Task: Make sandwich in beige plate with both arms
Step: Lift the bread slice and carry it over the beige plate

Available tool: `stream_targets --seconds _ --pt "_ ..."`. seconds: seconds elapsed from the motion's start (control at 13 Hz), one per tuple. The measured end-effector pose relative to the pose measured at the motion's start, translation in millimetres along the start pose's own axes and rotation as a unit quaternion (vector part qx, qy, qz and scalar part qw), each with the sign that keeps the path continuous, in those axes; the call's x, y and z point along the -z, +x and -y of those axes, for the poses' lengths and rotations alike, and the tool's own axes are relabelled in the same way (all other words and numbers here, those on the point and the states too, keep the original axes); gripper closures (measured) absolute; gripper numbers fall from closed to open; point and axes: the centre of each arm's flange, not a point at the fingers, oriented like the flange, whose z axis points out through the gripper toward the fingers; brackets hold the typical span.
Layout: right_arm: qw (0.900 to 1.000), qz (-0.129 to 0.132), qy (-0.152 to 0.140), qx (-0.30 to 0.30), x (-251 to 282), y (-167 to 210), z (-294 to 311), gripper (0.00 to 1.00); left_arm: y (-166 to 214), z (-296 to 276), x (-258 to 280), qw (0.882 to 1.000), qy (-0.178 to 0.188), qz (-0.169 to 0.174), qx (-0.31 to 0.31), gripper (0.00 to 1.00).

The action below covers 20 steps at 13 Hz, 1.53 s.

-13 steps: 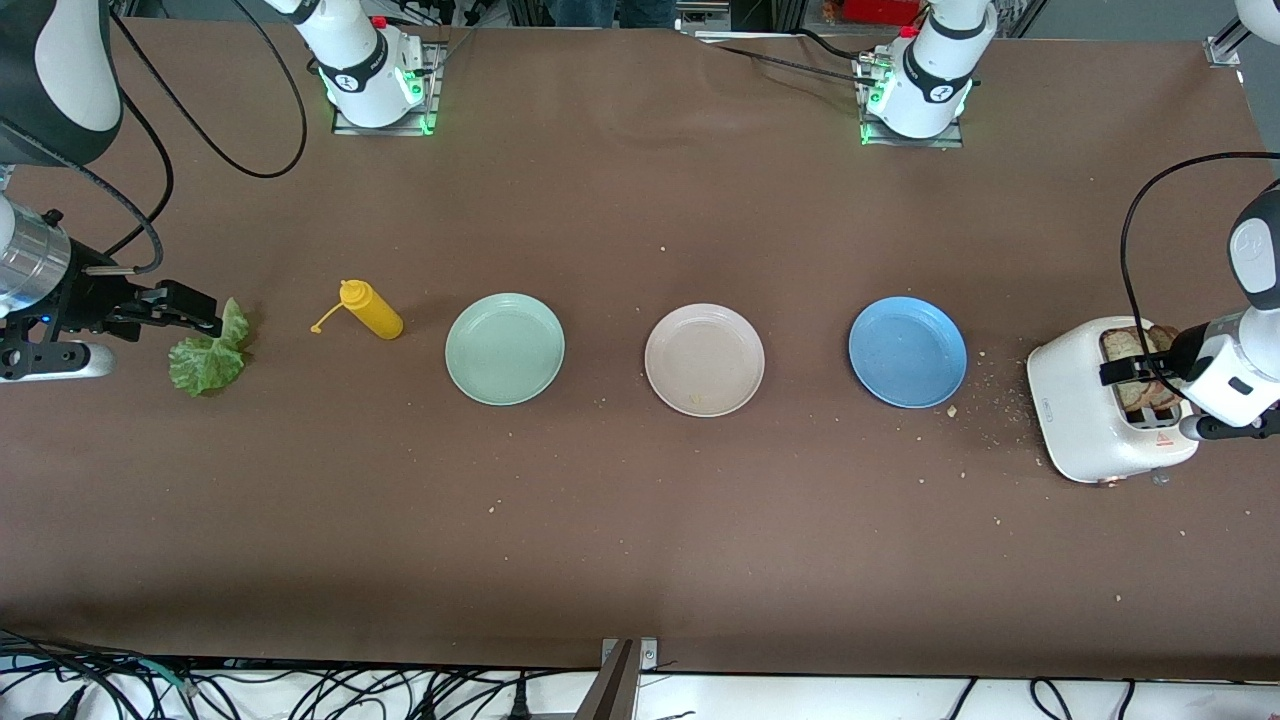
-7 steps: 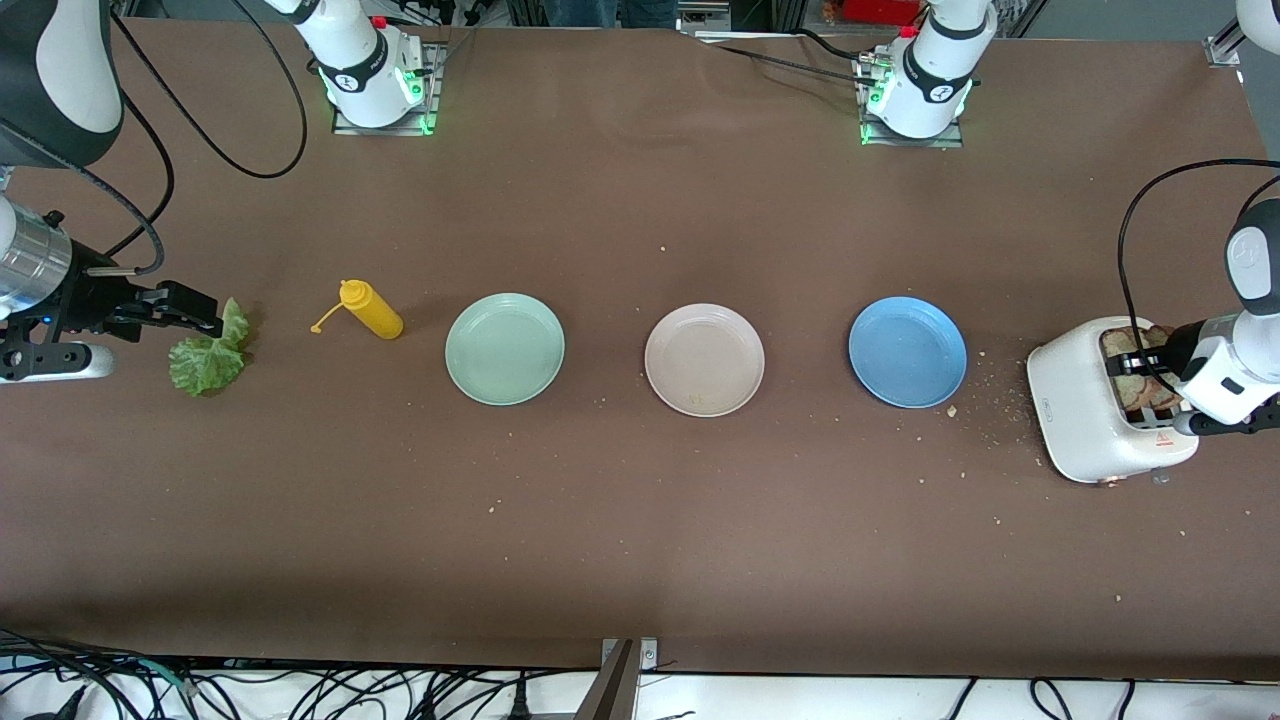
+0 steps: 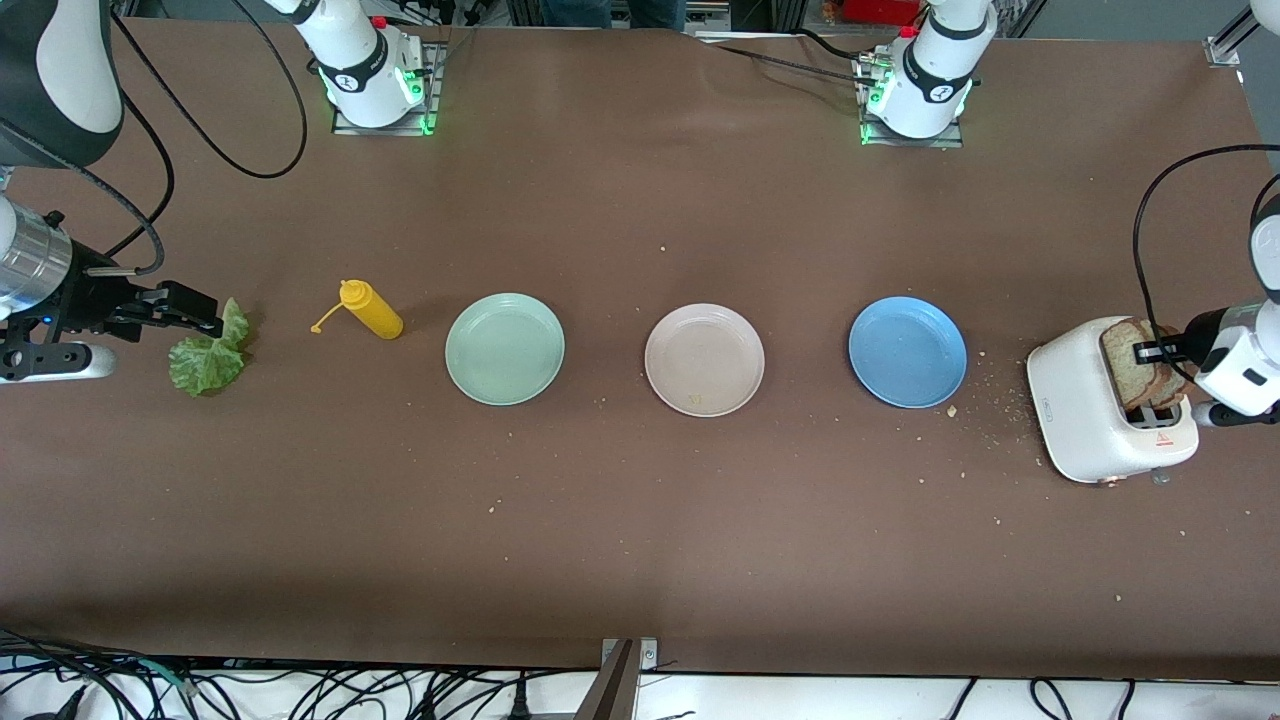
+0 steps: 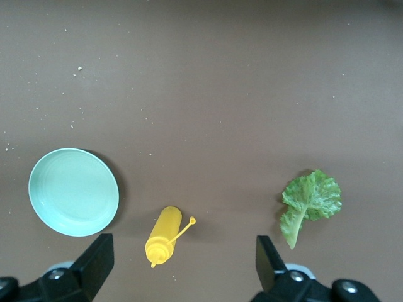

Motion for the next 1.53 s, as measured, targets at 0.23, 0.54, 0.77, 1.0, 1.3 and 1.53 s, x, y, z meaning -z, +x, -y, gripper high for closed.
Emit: stream_targets --seconds 0.23,0.54,0.77,1.0,1.3,1.53 --pt "1.000 0.000 0.000 0.000 0 0 0 0.00 -26 -7 61 1.000 0.006 0.006 -0.003 0.92" --pt "1.000 0.001 0.000 0.001 -1 0 1 0.00 -51 -77 129 0.998 0.005 -0.005 -0.068 0.92" --pt "1.000 0.001 0.000 0.002 -2 1 3 0.00 -61 -155 133 0.989 -0.070 0.003 -0.133 0.92" --pt "1.000 -0.005 0.000 0.028 -2 3 13 0.00 -60 -230 103 0.969 -0.152 0.051 -0.185 0.92" --pt "0.991 -0.006 0.001 0.137 -3 3 15 0.00 -28 -303 14 0.915 -0.324 0.147 -0.191 0.92" --pt "0.967 -0.022 0.045 0.249 -1 4 9 0.00 -3 -349 -52 0.873 -0.422 0.175 -0.171 0.92"
